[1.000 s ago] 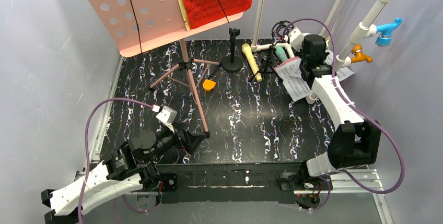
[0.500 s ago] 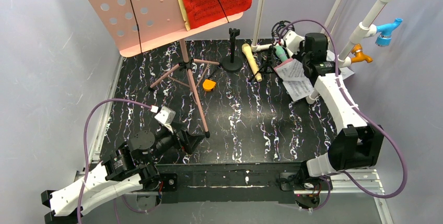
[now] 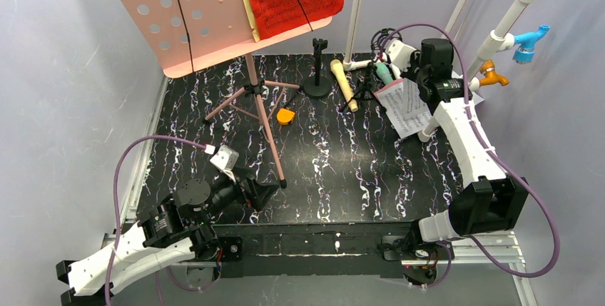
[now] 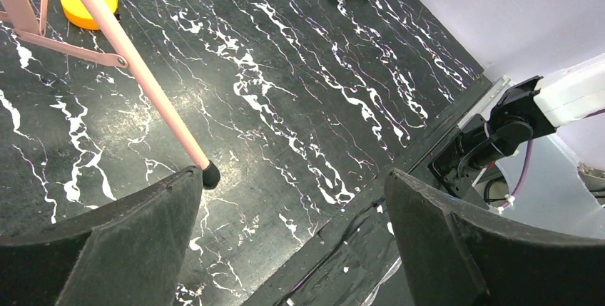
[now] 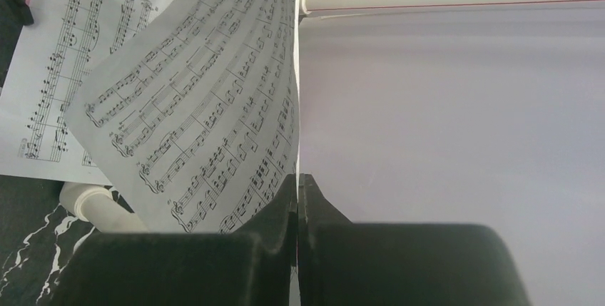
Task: Pack up the instrument practice props
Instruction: Place the sheet music at the center of the board.
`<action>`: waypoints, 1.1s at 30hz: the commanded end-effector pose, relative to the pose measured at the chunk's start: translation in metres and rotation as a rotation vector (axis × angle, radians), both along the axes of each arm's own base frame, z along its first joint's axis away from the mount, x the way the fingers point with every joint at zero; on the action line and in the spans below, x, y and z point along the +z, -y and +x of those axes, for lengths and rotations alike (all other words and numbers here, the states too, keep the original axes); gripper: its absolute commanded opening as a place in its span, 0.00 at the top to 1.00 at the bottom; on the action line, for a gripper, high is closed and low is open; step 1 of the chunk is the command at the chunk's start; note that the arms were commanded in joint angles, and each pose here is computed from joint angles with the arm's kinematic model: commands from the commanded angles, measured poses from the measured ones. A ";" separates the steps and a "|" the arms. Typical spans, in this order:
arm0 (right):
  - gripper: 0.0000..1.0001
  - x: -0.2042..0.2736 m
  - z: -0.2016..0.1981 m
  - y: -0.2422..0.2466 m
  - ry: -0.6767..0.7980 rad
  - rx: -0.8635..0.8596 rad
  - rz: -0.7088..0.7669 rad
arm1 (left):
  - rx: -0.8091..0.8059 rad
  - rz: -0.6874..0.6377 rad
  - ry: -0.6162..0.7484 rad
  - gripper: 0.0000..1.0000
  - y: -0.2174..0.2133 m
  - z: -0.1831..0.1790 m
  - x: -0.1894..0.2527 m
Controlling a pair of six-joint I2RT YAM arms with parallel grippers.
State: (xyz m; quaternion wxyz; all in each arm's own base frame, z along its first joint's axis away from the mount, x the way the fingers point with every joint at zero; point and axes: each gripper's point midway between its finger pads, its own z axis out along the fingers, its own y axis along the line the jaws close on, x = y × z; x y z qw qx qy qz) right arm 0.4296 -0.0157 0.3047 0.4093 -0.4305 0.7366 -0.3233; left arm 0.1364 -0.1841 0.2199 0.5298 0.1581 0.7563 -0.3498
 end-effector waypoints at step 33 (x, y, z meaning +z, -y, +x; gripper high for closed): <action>0.99 -0.036 0.022 0.021 -0.117 -0.039 -0.210 | 0.047 -0.006 -0.015 0.02 -0.014 0.000 -0.006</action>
